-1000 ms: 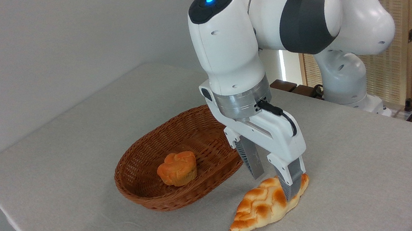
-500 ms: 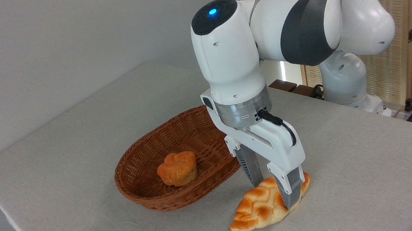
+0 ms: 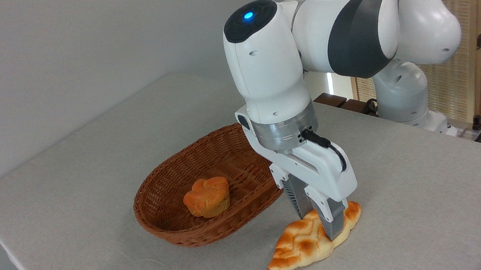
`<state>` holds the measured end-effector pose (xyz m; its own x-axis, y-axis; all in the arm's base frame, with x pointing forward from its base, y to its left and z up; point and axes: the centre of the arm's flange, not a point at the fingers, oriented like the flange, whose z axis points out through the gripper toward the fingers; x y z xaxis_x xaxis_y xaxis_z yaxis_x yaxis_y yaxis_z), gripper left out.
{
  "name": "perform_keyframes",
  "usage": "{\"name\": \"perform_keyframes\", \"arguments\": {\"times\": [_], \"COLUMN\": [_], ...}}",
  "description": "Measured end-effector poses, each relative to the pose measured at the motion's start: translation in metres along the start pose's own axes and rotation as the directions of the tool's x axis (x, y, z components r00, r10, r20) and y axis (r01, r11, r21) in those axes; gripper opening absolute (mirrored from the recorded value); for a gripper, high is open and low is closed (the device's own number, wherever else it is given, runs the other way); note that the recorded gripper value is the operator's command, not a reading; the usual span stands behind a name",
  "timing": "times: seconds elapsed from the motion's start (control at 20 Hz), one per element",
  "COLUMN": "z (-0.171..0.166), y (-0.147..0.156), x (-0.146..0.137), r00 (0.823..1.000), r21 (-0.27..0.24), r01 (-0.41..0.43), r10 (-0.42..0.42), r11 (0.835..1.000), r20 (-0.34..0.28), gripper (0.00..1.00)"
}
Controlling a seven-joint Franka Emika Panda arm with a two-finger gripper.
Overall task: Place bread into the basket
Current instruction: 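Close the gripper on the braided roll's end, then lift the braided roll and carry it over the wicker basket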
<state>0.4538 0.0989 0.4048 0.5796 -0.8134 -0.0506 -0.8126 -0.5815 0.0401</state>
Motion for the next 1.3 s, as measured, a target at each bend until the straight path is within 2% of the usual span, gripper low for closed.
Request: {"name": "perform_keyframes", "arguments": {"times": [0.2, 0.3, 0.45, 0.55, 0.6, 0.75, 0.9, 1.05, 1.15, 1.2, 1.25, 1.3], "z": [-0.002, -0.015, -0.075, -0.126, -0.139, -0.149, -0.14, -0.12, -0.106, -0.1, -0.094, -0.089], "y": [-0.001, -0.006, -0.012, -0.006, 0.0, 0.032, 0.079, 0.112, 0.119, 0.121, 0.121, 0.121], "x": [0.0, 0.001, 0.006, 0.015, 0.021, 0.053, 0.114, 0.16, 0.173, 0.177, 0.18, 0.183], "r00": [1.0, 1.0, 1.0, 1.0, 0.999, 0.996, 0.989, 0.985, 0.983, 0.982, 0.981, 0.98], "r21": [0.004, 0.017, 0.001, -0.005, -0.016, -0.072, -0.072, -0.099, -0.125, -0.134, -0.136, -0.133], "r01": [0.0, 0.002, 0.0, -0.021, -0.032, -0.044, -0.003, 0.037, 0.047, 0.045, 0.049, 0.06], "r10": [0.0, -0.002, 0.0, 0.021, 0.033, 0.05, 0.013, -0.02, -0.023, -0.019, -0.022, -0.033], "r11": [1.0, 1.0, 1.0, 1.0, 0.999, 0.996, 0.997, 0.994, 0.991, 0.99, 0.989, 0.989], "r20": [-0.002, -0.007, 0.007, 0.012, 0.019, 0.074, 0.144, 0.169, 0.183, 0.189, 0.193, 0.194], "gripper": [0.36, 0.36, 0.36, 0.36, 0.36, 0.38, 0.42, 0.57, 0.78, 0.84, 0.98, 1.0]}}
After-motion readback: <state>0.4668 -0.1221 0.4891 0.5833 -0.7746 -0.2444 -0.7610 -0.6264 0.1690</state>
